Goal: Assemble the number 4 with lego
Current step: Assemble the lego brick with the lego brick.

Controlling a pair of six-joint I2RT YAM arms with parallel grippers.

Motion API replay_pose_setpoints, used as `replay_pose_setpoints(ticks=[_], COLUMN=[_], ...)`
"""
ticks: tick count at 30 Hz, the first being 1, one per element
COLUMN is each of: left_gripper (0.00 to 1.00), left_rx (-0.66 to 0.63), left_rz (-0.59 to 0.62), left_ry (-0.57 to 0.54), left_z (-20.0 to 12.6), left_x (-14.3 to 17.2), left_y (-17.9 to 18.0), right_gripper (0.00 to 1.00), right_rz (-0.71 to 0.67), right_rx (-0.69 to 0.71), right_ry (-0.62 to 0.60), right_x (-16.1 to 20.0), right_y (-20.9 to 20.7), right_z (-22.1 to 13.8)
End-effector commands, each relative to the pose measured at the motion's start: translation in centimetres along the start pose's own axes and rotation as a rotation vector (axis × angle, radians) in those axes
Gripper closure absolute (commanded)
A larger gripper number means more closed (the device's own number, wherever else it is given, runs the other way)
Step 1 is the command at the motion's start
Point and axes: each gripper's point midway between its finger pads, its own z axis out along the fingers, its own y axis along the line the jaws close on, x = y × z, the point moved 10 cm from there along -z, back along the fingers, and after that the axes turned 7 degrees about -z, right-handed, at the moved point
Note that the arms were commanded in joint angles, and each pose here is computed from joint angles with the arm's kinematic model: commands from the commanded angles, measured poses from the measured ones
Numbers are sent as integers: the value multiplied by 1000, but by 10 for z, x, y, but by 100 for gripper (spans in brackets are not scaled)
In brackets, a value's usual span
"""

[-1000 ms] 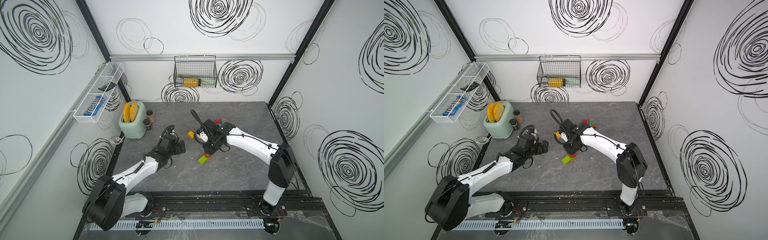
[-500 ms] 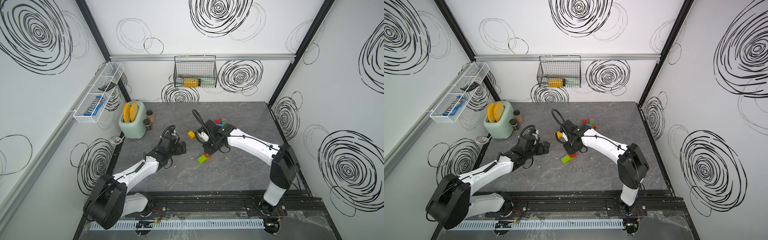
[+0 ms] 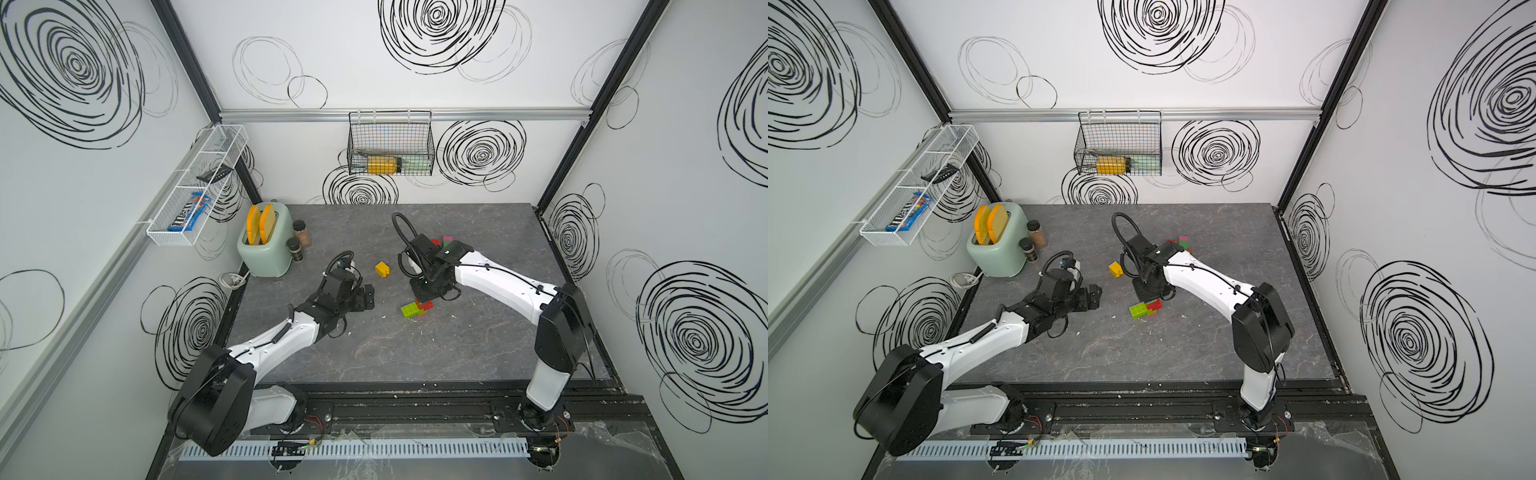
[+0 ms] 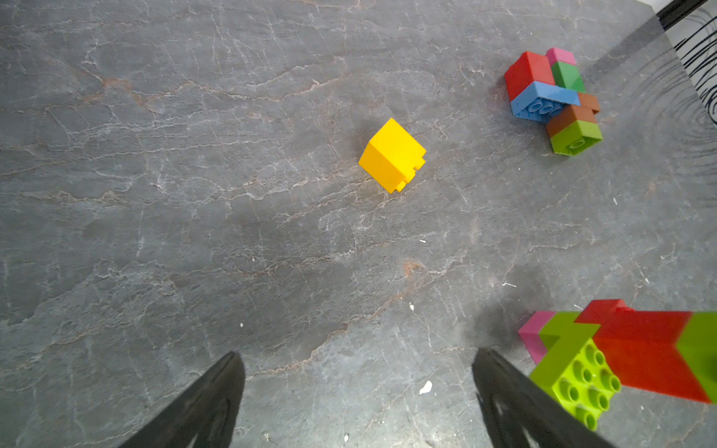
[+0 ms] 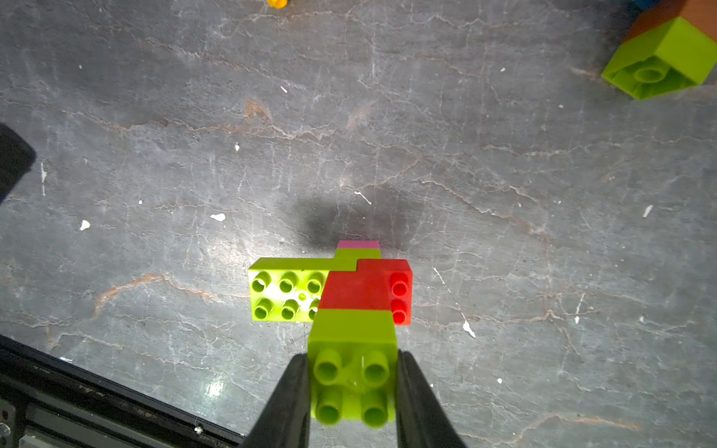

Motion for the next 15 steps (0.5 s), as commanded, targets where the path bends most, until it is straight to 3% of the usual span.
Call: replay_pose_setpoints(ticks=[1,5,10,12,14,15], left_gripper=[4,4,4,4,4,4], left_rx=[39,39,31,21,34,43], left_rz=[7,27,150,176,199,213], left_ry=[-50,-39,-7,14,58,81], left_z=[0,5,19,29,45,53], left_x=[-14,-20,-34,-44,-55,-60], left_y=[-12,-19,-38,-46,-57,-63], right_gripper=[69,54,38,24,1,3], right_rz=[16,12,5,7,12,19], right_rx=[49,51,54,39,35,35], right_ry=[105,25,-80,-145,-231,-265], right_x=[10,-1,-7,-7,-6,-5], right_y=[-6,-7,-9,-10,-12,-14], right_z=[15,-4,-30,-42,-56,-60])
